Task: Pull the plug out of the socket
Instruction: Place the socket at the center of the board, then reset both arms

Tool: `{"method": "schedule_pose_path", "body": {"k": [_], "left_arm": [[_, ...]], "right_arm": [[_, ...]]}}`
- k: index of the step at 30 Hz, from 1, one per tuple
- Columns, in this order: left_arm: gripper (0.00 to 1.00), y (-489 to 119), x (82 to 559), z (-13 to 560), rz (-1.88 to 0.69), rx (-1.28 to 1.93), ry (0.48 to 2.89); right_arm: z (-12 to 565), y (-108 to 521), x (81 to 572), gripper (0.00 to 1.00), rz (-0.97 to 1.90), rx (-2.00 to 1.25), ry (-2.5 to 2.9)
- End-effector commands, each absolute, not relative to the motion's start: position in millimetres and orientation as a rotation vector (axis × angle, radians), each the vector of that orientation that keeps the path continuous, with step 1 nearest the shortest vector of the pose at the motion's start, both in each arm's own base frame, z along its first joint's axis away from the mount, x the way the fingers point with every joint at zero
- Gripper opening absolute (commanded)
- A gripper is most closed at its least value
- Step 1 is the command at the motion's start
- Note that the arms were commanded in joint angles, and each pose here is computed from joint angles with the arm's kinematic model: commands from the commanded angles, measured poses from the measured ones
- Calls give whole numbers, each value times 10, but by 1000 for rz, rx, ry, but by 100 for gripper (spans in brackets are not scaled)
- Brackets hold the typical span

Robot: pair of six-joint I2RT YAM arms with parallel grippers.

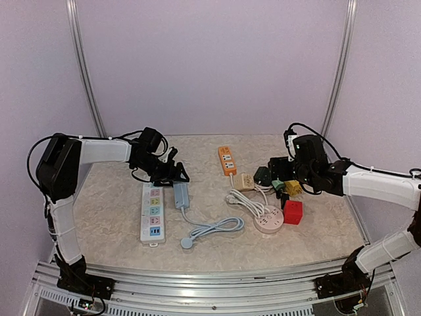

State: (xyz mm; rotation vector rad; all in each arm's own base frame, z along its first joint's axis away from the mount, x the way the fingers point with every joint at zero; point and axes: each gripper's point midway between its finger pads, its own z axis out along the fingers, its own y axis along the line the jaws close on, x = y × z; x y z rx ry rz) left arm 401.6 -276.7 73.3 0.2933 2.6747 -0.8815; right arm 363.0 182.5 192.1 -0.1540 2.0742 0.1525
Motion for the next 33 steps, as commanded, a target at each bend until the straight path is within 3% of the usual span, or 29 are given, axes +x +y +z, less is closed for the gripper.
{"method": "schedule_pose_path", "body": {"k": [1, 4, 14, 24, 33], "left_arm": [[88, -2738, 4106, 879, -877, 296, 2605], [99, -2706, 4176, 992, -886, 288, 2562], [99, -2220, 4486, 1431, -874, 186, 2374], [99, -938, 4858, 1957, -655, -39, 2075], [99, 308, 4430, 2085, -418, -300, 1852]], "right_arm": [[1905, 1796, 3646, 96, 149, -149, 2065], [1891, 1846, 3673, 99, 163, -166, 2067], [1795, 1833, 3812, 100, 226, -195, 2092], [1603, 1022, 4198, 100, 245, -36, 2129], [1946, 114, 4170, 100, 136, 117, 1957]]}}
